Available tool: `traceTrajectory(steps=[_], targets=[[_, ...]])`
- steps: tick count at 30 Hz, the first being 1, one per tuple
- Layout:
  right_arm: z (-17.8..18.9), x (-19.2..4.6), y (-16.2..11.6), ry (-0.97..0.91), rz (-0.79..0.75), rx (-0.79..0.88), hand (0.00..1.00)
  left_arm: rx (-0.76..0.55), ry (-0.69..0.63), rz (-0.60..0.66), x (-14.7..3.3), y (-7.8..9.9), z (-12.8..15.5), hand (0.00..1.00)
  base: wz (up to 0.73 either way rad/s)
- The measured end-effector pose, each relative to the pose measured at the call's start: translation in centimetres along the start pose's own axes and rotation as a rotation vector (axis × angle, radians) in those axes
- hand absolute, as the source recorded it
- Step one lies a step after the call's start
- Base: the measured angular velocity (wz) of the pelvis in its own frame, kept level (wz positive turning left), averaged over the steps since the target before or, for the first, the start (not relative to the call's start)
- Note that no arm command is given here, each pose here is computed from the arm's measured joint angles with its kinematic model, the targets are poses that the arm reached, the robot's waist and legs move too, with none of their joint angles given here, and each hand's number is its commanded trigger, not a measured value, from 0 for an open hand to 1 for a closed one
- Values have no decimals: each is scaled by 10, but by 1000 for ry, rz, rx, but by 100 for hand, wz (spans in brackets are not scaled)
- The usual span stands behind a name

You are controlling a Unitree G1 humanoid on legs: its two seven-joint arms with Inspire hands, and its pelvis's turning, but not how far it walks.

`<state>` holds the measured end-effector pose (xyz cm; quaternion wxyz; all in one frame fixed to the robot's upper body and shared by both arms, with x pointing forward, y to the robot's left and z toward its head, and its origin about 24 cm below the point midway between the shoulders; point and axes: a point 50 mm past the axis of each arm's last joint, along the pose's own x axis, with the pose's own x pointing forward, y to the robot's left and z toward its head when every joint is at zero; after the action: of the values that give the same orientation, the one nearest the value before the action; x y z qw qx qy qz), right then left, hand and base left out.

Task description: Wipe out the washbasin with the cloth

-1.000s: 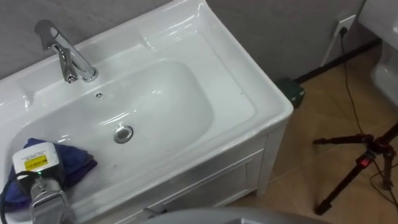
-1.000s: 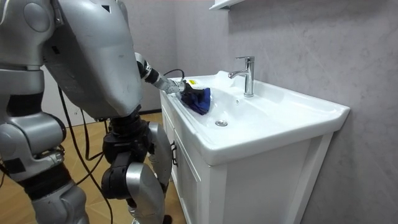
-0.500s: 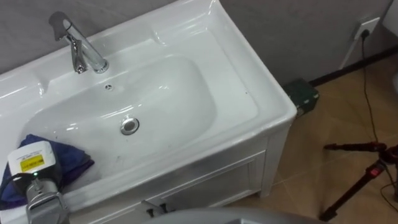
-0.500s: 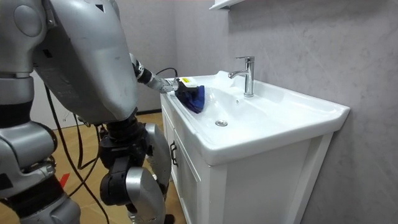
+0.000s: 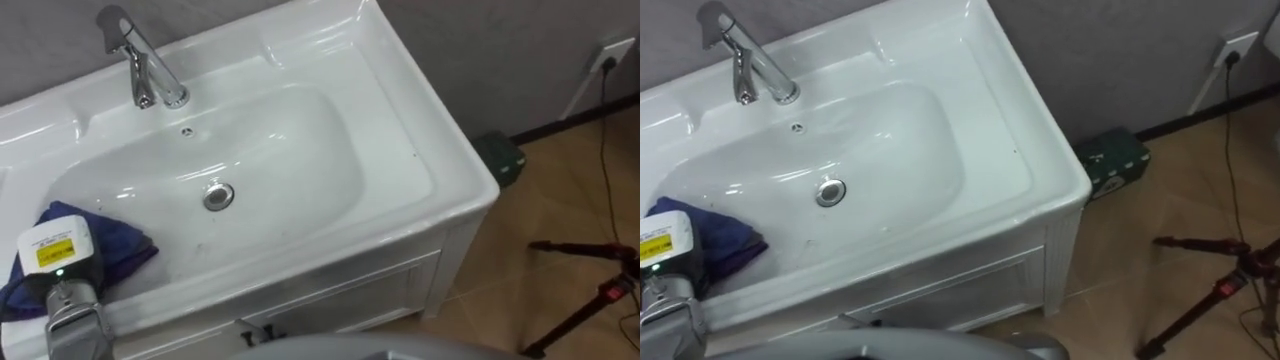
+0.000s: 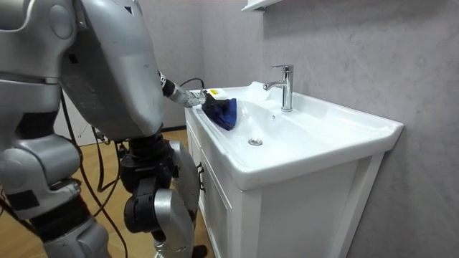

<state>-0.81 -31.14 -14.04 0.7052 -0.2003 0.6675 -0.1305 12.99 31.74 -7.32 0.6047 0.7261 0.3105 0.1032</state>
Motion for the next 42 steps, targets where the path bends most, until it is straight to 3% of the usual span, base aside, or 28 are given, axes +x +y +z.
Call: traceTrajectory(steps=[7,11,15,23,31,42], targets=[[-2,0,3,5,13,11,0,-81,-20,79,8,17,9,100,18],[-2,0,7,5,25,-4,0,-125,-34,218,15,43,13,100,9],[2,0,9,-4,32,-14,0,-159,27,369,20,66,0,100,5],[-2,0,15,-2,77,-41,0,-182,61,451,24,79,-8,100,6],[-6,-1,15,10,81,-33,0,-191,47,642,31,116,-18,100,4],[-20,-2,18,76,95,-35,0,-180,99,588,24,107,-32,100,-1]])
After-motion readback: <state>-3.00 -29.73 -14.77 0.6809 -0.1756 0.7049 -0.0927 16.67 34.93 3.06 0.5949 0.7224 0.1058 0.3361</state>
